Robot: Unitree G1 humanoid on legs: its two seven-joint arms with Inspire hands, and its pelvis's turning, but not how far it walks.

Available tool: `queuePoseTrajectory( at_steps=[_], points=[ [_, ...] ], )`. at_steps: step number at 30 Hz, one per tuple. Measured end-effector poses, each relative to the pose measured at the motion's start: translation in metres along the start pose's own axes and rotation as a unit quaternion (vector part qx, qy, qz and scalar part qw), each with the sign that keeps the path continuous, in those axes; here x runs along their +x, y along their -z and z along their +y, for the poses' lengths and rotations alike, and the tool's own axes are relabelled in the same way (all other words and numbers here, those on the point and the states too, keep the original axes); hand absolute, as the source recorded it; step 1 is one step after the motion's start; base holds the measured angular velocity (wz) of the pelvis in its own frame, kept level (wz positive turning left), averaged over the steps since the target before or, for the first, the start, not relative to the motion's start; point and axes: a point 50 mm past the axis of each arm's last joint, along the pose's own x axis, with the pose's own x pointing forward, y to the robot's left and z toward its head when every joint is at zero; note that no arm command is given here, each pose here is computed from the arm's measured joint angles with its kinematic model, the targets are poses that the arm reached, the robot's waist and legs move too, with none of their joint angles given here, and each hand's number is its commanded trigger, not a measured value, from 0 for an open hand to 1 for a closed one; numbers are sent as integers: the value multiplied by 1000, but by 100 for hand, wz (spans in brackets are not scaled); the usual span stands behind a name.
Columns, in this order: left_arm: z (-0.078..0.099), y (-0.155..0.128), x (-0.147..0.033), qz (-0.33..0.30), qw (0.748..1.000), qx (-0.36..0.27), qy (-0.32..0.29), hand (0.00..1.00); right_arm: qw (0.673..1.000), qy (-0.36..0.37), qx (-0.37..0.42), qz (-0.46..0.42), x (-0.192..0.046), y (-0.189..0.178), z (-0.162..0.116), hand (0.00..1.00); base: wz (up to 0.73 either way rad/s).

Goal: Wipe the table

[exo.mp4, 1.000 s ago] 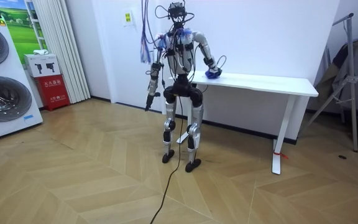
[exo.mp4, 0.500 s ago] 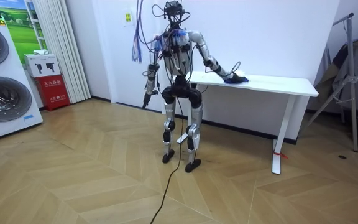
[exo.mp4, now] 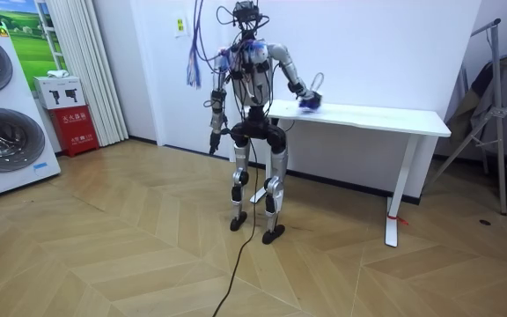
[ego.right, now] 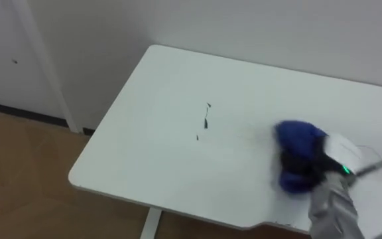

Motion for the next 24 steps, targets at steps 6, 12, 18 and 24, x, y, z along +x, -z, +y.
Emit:
queuePoseTrajectory(
  at_steps=[6, 12, 18, 24],
  points=[
    [0, 13, -7, 9, 1000, 4, -1, 0, 998, -52, 7, 22, -13, 14, 23, 100, 38],
    [9, 33, -12, 32, 999, 4, -22, 0, 994, -23, 55, 91, -60, 70, 51, 100, 28],
    [22, 29, -10, 20, 999, -6, -49, 0, 971, 19, 84, 222, -99, 126, 58, 100, -4],
    [11, 16, -7, -1, 999, 1, -35, 0, 961, 39, 110, 252, -88, 127, 53, 100, -9]
  ],
)
